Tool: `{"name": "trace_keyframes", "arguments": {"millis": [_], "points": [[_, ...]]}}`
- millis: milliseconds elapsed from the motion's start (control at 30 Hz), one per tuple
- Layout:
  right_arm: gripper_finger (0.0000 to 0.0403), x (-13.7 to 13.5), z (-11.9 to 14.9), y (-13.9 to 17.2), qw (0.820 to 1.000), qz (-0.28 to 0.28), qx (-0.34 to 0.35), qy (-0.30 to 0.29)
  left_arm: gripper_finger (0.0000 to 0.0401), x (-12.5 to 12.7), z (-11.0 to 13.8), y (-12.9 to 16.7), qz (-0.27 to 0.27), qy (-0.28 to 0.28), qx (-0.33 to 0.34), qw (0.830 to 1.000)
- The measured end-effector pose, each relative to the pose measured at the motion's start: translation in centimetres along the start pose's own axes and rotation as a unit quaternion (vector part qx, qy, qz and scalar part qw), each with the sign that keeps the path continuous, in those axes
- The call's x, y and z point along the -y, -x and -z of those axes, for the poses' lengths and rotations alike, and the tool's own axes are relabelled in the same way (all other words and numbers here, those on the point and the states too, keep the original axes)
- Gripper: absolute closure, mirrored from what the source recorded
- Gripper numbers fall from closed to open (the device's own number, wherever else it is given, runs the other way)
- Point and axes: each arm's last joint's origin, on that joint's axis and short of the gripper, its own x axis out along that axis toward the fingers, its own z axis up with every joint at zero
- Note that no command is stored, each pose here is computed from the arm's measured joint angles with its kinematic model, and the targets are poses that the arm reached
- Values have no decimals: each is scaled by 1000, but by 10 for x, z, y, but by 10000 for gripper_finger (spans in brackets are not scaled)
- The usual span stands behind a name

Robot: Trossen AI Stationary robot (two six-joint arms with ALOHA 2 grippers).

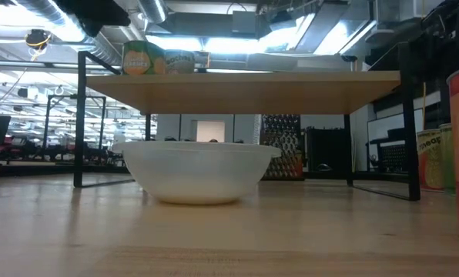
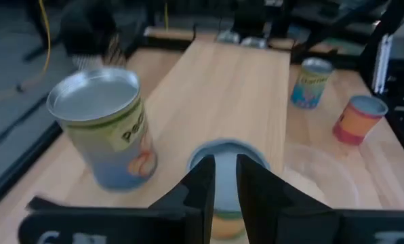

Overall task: Pick and place cans onto a shelf
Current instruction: Put the large canned pineapples on the shelf

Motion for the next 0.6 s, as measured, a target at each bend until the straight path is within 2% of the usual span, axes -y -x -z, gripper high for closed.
{"name": "trace_keyframes", "arguments": {"millis": [300, 600], "points": [[279, 0, -17, 2, 996, 1, 87, -9, 346, 1, 23, -10, 20, -50, 57, 997], [279, 4, -23, 3, 991, 69, 117, -21, 346, 3, 24, -14, 45, -69, 91, 992]]}}
